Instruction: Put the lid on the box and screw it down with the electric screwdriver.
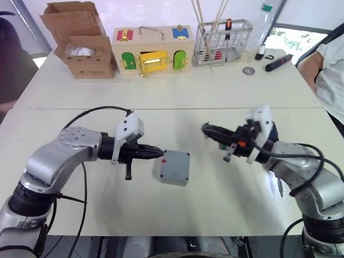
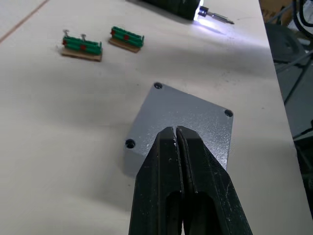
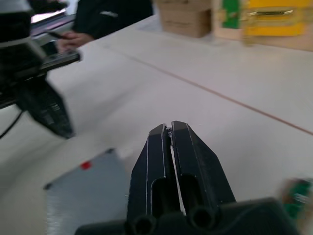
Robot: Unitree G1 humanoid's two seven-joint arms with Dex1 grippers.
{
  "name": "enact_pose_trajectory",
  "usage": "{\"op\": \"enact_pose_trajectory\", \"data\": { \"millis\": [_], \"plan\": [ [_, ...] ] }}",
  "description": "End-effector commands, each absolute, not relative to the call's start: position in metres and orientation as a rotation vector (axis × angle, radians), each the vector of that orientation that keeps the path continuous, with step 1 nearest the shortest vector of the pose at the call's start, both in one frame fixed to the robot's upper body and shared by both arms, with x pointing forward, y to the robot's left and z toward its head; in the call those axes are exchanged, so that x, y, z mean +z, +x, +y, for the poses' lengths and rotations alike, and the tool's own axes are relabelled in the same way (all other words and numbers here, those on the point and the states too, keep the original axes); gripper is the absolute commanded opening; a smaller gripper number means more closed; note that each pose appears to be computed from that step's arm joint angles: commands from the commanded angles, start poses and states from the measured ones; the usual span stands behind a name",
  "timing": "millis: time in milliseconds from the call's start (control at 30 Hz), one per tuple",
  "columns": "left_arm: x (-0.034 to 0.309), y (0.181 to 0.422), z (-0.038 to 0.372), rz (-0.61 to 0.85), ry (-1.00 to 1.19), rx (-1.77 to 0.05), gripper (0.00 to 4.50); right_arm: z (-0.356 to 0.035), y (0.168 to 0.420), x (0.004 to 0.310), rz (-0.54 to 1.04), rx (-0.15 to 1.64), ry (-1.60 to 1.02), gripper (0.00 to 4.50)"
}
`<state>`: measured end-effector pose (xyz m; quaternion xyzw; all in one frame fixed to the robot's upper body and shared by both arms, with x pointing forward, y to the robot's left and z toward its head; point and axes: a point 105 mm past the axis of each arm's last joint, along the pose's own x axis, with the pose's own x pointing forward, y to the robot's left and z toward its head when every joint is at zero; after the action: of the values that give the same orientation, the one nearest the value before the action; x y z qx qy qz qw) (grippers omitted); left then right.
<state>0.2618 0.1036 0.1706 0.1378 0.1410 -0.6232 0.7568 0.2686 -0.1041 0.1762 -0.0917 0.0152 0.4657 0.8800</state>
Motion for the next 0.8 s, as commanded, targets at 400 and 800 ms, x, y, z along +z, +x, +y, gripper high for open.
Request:
{"op": "enact_pose_trajectory", "data": {
  "millis": [400, 800],
  "plan": [
    [0.178, 0.251, 0.101, 0.296, 0.315, -1.377, 0.00, -0.094, 0.260, 0.150, 0.070, 1.043, -0.232, 0.03],
    [0.177, 0.253, 0.099, 0.302, 0.309, -1.371, 0.00, -0.093, 0.258, 0.142, 0.090, 1.044, -0.232, 0.03]
  ]
}}
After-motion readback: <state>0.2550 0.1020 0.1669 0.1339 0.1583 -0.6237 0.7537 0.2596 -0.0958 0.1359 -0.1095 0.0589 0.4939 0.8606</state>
